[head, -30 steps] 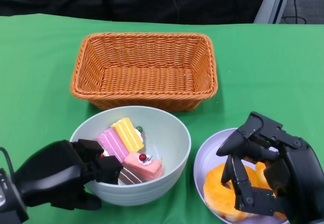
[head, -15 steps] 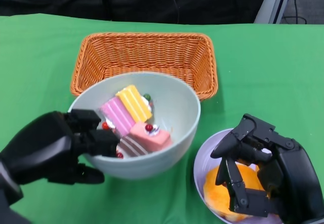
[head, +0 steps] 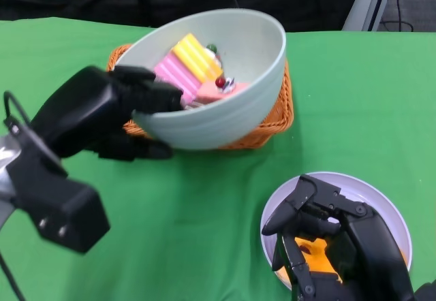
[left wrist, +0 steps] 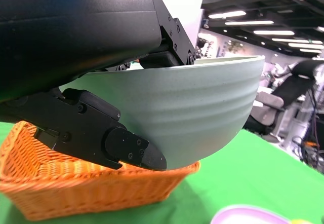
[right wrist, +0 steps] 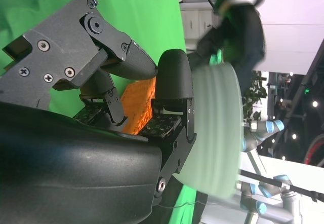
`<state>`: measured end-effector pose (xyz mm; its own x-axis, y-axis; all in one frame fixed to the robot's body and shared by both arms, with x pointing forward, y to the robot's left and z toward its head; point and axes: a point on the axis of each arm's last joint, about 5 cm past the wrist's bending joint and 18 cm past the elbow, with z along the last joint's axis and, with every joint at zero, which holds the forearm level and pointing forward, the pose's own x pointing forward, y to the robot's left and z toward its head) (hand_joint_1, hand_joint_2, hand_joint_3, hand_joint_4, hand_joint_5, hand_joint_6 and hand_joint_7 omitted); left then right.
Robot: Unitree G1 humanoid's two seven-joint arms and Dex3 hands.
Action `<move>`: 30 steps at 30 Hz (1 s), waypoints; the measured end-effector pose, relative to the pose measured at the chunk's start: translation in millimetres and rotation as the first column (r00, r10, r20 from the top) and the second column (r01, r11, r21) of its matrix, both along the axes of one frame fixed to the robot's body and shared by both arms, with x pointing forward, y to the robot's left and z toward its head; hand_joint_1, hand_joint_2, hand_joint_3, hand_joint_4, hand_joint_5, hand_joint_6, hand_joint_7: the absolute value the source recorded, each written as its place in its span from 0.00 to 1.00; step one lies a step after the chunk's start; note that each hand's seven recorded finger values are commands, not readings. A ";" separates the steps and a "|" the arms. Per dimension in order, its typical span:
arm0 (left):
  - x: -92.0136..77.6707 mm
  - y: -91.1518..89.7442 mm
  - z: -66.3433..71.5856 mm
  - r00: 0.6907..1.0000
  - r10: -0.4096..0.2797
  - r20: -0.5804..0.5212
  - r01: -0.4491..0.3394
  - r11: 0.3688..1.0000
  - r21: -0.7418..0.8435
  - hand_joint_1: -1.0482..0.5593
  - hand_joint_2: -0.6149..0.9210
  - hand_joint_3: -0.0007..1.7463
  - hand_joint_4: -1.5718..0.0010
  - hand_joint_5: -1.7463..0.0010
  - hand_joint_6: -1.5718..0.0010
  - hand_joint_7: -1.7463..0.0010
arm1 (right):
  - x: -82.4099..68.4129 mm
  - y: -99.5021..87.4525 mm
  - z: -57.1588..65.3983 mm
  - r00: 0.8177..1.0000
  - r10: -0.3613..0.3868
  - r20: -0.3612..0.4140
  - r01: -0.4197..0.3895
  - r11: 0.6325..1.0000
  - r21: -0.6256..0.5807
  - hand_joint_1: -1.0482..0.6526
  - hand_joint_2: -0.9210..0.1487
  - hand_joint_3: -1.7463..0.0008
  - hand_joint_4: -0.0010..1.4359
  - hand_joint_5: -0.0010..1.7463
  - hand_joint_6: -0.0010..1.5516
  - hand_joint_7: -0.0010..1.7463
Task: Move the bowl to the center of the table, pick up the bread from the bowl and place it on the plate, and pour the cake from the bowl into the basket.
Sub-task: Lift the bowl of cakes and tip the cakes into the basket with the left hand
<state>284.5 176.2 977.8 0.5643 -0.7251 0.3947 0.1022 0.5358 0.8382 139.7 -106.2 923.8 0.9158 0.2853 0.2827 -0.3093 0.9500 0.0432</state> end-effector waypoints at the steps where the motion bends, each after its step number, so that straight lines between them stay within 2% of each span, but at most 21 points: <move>1: 4.2 -3.1 1.8 1.000 -0.001 -0.015 0.000 1.000 -0.014 0.52 1.00 0.17 0.57 0.00 0.50 0.40 | 0.0 0.3 -1.2 1.000 0.007 0.001 -0.007 1.000 -0.001 0.60 0.42 0.27 0.56 0.92 0.48 0.77; 5: 16.9 -12.6 5.4 0.998 -0.004 -0.070 0.001 0.999 -0.045 0.52 1.00 0.19 0.57 0.00 0.52 0.37 | -0.2 1.2 -5.4 0.999 0.037 -0.010 -0.037 0.999 -0.006 0.60 0.42 0.28 0.55 0.93 0.48 0.77; 7: 23.6 -19.2 6.3 0.995 0.004 -0.100 -0.009 0.998 -0.056 0.53 1.00 0.20 0.55 0.00 0.56 0.26 | -0.6 1.6 -6.2 0.999 0.044 -0.015 -0.044 0.999 -0.001 0.60 0.43 0.27 0.56 0.93 0.48 0.77; 11: 39.0 -34.5 3.7 0.977 0.044 -0.207 -0.061 0.995 -0.079 0.51 1.00 0.21 0.52 0.00 0.60 0.14 | -1.9 4.1 -8.9 0.998 0.062 -0.032 -0.062 0.998 0.012 0.60 0.45 0.25 0.58 0.93 0.49 0.77; 18: 49.2 -62.4 1.4 0.951 0.021 -0.309 -0.070 0.987 -0.148 0.50 1.00 0.25 0.53 0.00 0.63 0.11 | -2.2 5.8 -14.6 0.996 0.070 -0.060 -0.070 0.997 0.012 0.59 0.46 0.24 0.57 0.94 0.49 0.77; 25: 56.3 -83.5 6.8 0.900 -0.044 -0.435 -0.105 0.944 -0.311 0.48 1.00 0.27 0.49 0.00 0.59 0.14 | -0.7 7.5 -19.2 0.996 0.073 -0.049 -0.072 0.997 0.011 0.59 0.48 0.22 0.58 0.94 0.49 0.78; 27: 57.1 -87.2 4.4 0.867 -0.079 -0.492 -0.119 0.926 -0.358 0.49 1.00 0.27 0.49 0.00 0.59 0.14 | -0.5 8.2 -20.3 0.996 0.072 -0.050 -0.071 0.997 0.010 0.58 0.48 0.22 0.58 0.94 0.49 0.78; 30: 58.0 -90.4 -1.4 0.802 -0.138 -0.581 -0.149 0.896 -0.418 0.50 0.99 0.29 0.51 0.00 0.59 0.14 | -0.4 8.5 -21.6 0.996 0.073 -0.058 -0.072 0.997 0.008 0.58 0.47 0.22 0.58 0.94 0.49 0.78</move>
<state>342.5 85.8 976.4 0.7888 -0.5612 0.2506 0.4873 0.8195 0.3015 139.3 -97.7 902.2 0.9076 0.3501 0.2317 -0.3743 0.9247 0.0689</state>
